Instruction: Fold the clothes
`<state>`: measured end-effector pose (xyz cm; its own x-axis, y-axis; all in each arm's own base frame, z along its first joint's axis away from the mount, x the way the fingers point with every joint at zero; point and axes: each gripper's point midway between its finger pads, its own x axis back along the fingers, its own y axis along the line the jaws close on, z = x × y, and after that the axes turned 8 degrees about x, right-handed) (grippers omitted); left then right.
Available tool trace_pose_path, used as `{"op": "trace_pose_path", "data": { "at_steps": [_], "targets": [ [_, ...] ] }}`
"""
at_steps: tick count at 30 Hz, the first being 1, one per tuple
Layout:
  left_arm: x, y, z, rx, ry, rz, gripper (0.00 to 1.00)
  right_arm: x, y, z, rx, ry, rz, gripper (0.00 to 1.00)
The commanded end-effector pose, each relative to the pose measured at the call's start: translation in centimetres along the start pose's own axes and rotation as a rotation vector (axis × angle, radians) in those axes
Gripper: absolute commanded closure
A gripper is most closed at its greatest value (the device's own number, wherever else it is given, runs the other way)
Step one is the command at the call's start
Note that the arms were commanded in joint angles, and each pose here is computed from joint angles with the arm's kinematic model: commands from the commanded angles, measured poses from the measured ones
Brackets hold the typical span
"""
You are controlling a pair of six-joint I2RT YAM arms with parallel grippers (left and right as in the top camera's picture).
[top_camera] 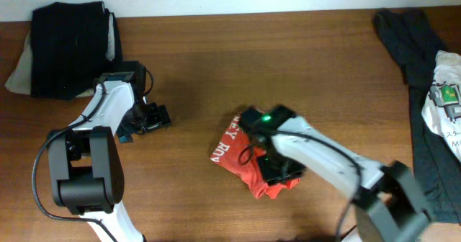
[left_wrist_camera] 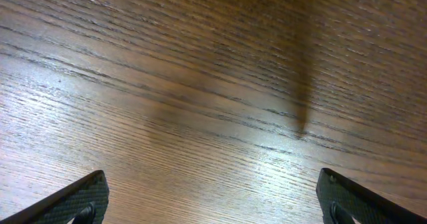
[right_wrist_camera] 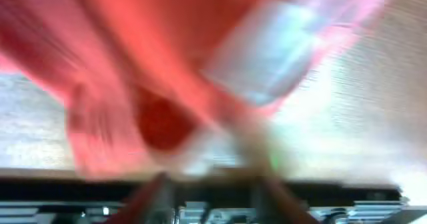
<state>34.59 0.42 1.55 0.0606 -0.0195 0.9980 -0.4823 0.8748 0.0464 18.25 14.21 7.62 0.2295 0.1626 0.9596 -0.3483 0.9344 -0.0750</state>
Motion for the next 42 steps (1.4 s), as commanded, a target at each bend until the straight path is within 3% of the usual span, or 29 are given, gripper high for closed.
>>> {"op": "trace_pose_path", "data": {
  "at_steps": [1,4,5,6,9,15,21,29,34,38,42],
  "targets": [
    [0.6,0.1,-0.1,0.005,-0.015,0.004,0.01,1.8,-3.5,0.7,-0.145,-0.047,0.008,0.42],
    [0.6,0.2,0.0,0.005,-0.012,0.002,0.01,2.6,-4.7,0.7,-0.192,-0.082,-0.016,0.38],
    [0.6,0.2,0.0,0.005,-0.011,0.002,0.01,3.0,-5.2,0.5,-0.216,-0.108,-0.033,0.23],
    [0.6,0.2,0.0,0.005,-0.012,0.003,0.01,3.1,-5.2,0.3,-0.225,-0.12,-0.044,0.16],
    [0.6,0.2,0.0,0.005,-0.012,0.003,0.01,3.0,-4.7,-1.6,-0.24,-0.183,-0.107,0.14],
    [0.6,0.3,0.3,0.005,-0.001,-0.003,0.01,2.2,-0.2,-4.0,-0.202,-0.239,-0.373,0.37],
    [0.6,0.3,0.3,0.005,-0.002,-0.003,0.01,-1.0,0.4,-3.2,-0.231,-0.196,-0.398,0.43],
    [0.6,0.3,0.2,0.005,-0.004,-0.002,0.01,-1.4,0.1,-3.1,-0.235,-0.192,-0.38,0.43],
    [0.6,0.3,0.2,0.005,-0.004,-0.002,0.01,-2.4,0.2,-3.6,-0.252,-0.201,-0.384,0.65],
    [0.6,0.3,0.2,0.005,-0.004,-0.002,0.01,-2.5,-0.8,-4.3,-0.28,-0.236,-0.336,0.75],
    [0.6,0.3,0.3,0.005,-0.002,-0.003,0.01,-2.8,-2.3,-4.1,-0.323,-0.23,-0.291,0.96]
  ]
}}
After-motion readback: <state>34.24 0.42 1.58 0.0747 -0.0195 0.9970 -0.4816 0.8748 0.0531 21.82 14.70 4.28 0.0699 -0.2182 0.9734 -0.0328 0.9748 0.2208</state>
